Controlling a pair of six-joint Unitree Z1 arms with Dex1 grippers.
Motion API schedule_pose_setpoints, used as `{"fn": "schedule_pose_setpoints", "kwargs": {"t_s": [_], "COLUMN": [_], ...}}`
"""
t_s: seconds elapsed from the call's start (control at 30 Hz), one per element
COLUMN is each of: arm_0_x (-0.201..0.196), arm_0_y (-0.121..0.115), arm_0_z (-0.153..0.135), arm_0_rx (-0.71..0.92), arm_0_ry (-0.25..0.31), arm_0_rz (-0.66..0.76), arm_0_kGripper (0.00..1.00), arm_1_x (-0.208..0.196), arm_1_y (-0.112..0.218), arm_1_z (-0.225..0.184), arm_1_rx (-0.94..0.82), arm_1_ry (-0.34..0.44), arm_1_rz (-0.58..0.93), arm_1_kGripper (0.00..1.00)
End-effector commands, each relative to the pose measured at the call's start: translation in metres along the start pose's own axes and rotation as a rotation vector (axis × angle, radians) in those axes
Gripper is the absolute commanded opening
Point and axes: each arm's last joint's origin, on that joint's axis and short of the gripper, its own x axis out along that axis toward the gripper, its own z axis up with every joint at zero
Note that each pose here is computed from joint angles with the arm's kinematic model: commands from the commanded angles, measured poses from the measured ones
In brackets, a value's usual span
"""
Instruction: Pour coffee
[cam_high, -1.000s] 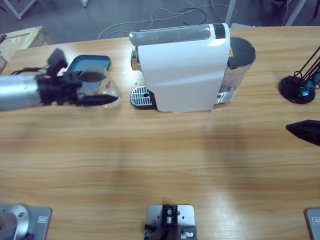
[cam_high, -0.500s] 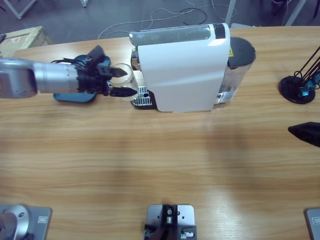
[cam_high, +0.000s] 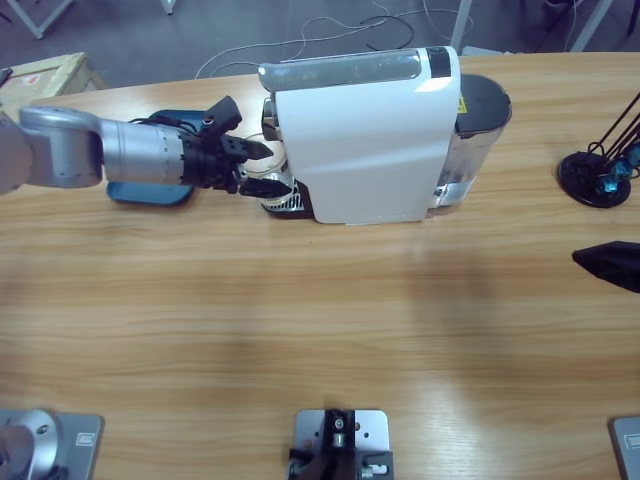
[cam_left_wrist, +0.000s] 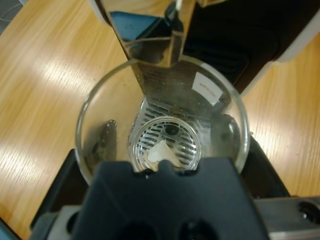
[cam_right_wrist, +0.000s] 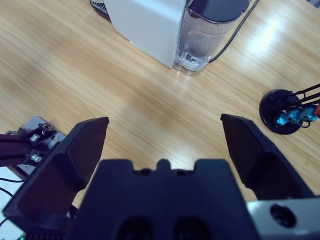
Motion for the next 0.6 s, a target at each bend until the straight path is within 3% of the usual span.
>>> {"fn": "schedule_pose_setpoints", "kwargs": {"t_s": [0.03,0.37,0.43,0.5,0.6], "arm_0_x": [0.0218,0.0244,0.0242,0.0236,0.0216], "arm_0_y": [-0.0014,-0.0016,-0.0036,-0.0043,-0.0027], "arm_0_z": [-0.0084,-0.0064,-0.0073,-0.0073,-0.0069], "arm_0_rx": [-0.013,-0.024,-0.023,-0.023,-0.036], "arm_0_ry": [0.086,0.113,0.118,0.115,0.109], "arm_0_rz": [-0.017,-0.029,-0.034,-0.038,-0.03], "arm_0_kGripper": [0.0,0.0,0.886,0.978,0.982], "arm_1_x": [0.0085,0.0097,0.0101,0.0105,0.0101], "arm_1_y": [0.0078,0.0079,0.0082,0.0085,0.0084], "arm_1_z": [0.0032,0.0022,0.0023,0.0023,0.0024], "arm_1_rx": [-0.021,-0.024,-0.025,-0.025,-0.025], "arm_1_ry": [0.016,0.022,0.023,0.025,0.024], "arm_1_rz": [-0.012,-0.014,-0.014,-0.014,-0.013], "arm_1_kGripper": [1.0,1.0,1.0,1.0,1.0]}}
